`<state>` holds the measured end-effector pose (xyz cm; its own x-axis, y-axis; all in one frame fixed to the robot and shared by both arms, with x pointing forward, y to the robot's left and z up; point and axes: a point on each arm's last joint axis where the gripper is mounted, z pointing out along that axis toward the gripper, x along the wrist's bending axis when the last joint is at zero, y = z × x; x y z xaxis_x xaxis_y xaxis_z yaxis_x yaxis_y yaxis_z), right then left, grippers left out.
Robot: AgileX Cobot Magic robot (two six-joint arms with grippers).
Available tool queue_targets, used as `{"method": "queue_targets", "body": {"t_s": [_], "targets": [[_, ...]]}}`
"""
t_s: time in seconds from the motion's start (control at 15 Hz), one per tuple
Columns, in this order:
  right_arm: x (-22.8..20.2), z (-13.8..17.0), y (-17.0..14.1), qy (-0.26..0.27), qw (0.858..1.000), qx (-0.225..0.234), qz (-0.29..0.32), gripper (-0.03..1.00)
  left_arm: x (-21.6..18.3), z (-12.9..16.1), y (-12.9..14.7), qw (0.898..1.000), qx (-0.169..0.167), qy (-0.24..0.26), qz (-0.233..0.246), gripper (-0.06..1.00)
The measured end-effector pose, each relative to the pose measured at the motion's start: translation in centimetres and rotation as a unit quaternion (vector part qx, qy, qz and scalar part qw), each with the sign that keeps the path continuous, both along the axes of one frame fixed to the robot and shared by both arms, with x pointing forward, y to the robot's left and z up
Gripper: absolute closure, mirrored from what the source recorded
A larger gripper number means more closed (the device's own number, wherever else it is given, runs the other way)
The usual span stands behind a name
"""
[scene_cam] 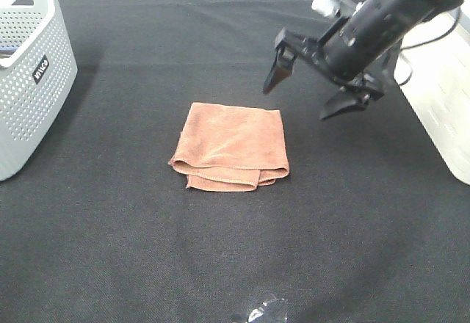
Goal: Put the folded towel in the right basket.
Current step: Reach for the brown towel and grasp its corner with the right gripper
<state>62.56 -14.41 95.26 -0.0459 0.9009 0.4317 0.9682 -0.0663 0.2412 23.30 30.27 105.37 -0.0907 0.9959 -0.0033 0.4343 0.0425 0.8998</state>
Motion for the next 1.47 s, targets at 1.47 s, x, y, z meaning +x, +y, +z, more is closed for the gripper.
{"method": "queue_targets", "body": {"t_s": [1.47], "targets": [[2.6,-8.3,0.4,0.044,0.998,0.022,-0.03,0.07,0.0,0.0,0.0,1.0,0.001,0.0,-0.001,-0.05]]}}
